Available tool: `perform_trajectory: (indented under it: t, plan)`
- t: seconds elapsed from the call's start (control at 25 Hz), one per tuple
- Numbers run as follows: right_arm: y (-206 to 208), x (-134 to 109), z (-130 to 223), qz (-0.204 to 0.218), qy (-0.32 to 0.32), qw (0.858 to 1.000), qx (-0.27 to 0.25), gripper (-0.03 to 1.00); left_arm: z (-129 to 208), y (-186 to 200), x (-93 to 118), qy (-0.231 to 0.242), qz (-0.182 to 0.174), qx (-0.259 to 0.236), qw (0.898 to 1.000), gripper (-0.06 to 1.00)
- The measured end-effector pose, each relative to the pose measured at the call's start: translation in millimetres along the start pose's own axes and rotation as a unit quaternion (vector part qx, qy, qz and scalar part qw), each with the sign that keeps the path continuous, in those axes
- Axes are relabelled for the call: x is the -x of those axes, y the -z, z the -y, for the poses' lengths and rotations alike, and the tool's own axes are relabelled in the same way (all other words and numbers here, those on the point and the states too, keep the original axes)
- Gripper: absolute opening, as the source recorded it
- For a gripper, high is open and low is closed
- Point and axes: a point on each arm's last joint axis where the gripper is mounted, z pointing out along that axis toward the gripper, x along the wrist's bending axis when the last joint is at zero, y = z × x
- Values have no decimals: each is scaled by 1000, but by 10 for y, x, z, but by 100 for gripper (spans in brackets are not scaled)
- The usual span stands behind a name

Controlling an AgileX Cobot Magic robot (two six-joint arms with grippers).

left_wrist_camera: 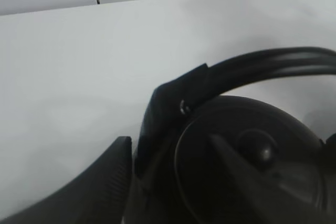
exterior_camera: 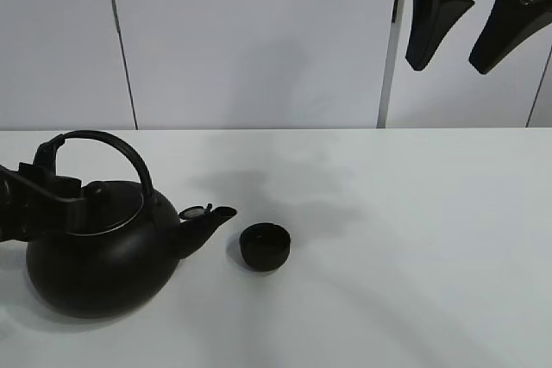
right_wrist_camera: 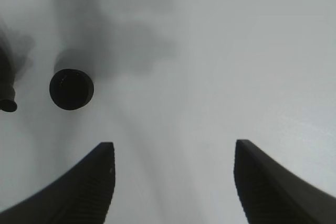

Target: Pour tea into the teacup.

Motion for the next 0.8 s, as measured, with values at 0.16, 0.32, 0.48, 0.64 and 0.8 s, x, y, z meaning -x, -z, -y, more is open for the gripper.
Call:
perform_trajectory:
  t: [0.16,0.32,0.48,0.64,0.8]
  plan:
    - [0,0,0,0,0,1000,0,45,-6,9,-1,3,1,0,1000,37]
    - [0,0,0,0,0,1000,0,45,-37,166,-43,9,2,20,1000,38]
    - [0,0,-2,0,0,1000,1,45,-94,412,-103,31,8,60,998,38]
    - [0,0,-5,0,0,1000,3,45,-266,634,-121,60,31,124,990,38]
    - [0,-1,-5,0,0,1000,3,45,-550,750,-88,85,57,150,983,38]
